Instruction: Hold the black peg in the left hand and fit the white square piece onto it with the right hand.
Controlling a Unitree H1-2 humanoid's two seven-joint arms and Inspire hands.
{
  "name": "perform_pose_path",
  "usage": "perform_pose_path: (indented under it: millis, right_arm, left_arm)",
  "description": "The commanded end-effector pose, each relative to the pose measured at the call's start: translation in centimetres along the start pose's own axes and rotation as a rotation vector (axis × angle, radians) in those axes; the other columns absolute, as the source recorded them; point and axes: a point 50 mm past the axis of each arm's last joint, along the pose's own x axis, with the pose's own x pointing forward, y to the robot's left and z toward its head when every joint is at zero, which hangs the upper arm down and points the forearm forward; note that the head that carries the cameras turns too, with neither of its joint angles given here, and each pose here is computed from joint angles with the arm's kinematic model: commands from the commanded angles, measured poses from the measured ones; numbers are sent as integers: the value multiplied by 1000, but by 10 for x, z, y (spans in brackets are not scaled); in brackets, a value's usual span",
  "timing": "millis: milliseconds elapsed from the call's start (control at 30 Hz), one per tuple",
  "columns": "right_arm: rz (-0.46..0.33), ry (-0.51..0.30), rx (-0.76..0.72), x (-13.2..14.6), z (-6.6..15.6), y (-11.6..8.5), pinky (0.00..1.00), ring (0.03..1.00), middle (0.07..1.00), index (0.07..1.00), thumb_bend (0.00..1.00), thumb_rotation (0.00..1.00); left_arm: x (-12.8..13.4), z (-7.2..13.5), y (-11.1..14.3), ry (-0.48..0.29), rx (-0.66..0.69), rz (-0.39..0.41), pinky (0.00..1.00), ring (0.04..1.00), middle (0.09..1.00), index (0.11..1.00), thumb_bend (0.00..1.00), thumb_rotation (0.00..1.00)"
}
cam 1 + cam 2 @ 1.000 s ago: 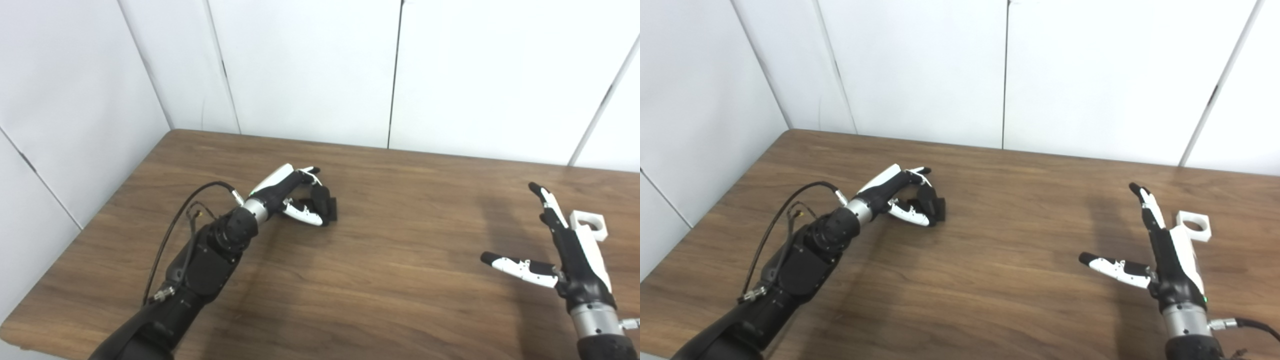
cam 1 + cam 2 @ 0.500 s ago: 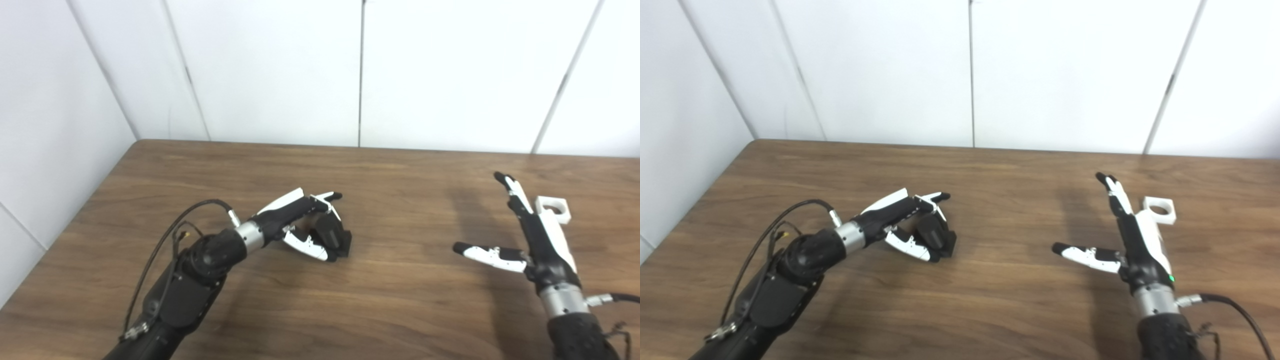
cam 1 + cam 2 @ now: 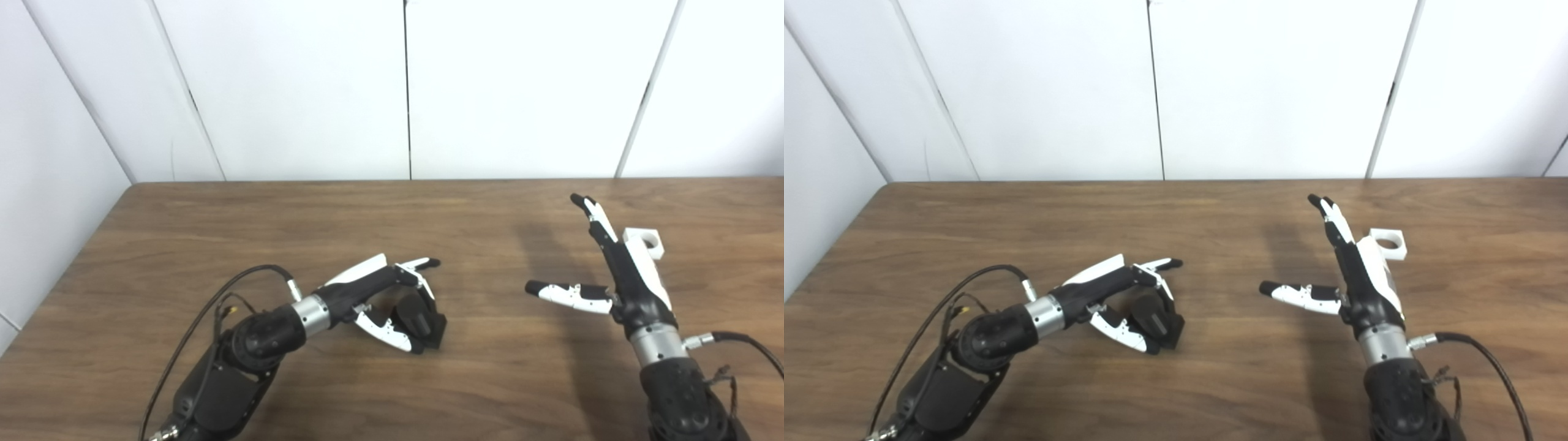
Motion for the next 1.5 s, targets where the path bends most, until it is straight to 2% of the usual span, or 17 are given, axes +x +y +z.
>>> perform_pose_path:
  millis: [0,467,733,1033,1200,1333,1467]
  right_arm:
    - [-34,-83,-1,10,22,-10,942,1000,1000,954,774,244]
    - [-84,-105,-22,12,31,-11,932,1000,993,952,750,237]
    - [-97,-117,-29,13,36,-15,946,997,991,950,738,260]
    - [-97,-147,-82,17,40,-23,914,984,982,944,749,284]
    - [-50,-178,-203,26,46,-49,860,999,999,952,778,269]
    - [-22,-164,-321,35,44,-75,851,999,997,942,795,247]
    - [-39,-123,-453,44,37,-105,824,956,956,887,712,215]
  left_arm:
    - [4,0,-7,15,32,-42,981,1000,1000,493,521,75]
    - [5,-11,-18,86,163,-40,1000,1000,997,495,521,76]
    - [9,-12,-19,99,218,-50,1000,1000,999,495,521,76]
    - [10,-15,-18,114,257,-68,993,1000,998,495,521,75]
    - [7,-17,-19,116,255,-68,992,1000,993,495,522,74]
    - [6,-18,-18,125,261,-68,988,1000,994,495,522,74]
    - [4,-19,-19,132,258,-72,988,1000,997,495,522,75]
